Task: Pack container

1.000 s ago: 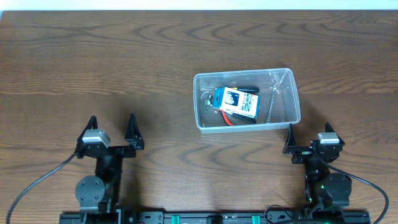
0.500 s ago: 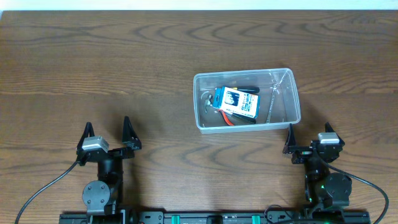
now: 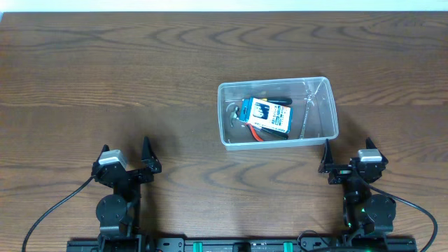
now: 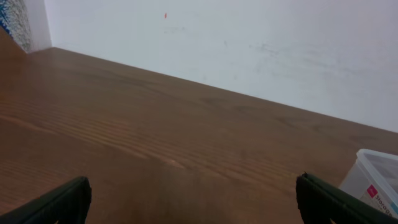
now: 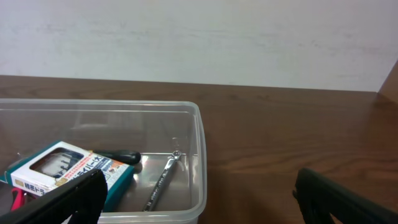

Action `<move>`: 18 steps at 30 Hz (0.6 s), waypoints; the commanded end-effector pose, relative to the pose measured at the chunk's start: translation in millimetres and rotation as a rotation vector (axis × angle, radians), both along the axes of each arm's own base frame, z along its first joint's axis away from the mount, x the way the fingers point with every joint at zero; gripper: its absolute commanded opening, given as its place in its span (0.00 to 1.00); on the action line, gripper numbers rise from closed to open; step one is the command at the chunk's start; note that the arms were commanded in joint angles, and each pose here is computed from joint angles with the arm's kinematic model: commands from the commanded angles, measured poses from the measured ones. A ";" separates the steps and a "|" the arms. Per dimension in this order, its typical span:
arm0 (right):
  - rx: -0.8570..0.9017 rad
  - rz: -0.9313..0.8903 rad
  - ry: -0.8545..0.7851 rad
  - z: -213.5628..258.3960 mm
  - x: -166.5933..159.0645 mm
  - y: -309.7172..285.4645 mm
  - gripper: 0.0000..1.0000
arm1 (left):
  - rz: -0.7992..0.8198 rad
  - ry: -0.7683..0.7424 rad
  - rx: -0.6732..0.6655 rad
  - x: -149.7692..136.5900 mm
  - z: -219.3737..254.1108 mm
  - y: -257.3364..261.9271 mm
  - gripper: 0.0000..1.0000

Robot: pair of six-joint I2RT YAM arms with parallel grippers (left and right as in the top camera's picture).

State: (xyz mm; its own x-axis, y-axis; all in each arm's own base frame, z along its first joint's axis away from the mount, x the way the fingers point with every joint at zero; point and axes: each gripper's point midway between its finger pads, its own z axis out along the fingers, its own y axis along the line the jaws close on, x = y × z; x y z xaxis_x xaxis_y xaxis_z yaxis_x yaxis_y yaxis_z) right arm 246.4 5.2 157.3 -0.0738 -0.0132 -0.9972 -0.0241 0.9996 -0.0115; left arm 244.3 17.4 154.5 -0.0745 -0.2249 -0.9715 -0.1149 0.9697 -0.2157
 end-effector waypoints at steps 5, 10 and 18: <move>-0.015 -0.012 -0.001 -0.5 -0.3 -2.9 0.99 | 0.010 0.058 0.020 -1.5 -17.6 2.5 0.98; -0.015 -0.012 0.000 -0.6 -0.3 -2.9 0.99 | 0.010 0.058 0.020 -1.5 -17.7 2.6 0.98; -0.015 -0.012 -0.001 -0.5 -0.3 -2.9 0.99 | 0.010 0.061 0.020 -1.4 -18.3 2.6 0.98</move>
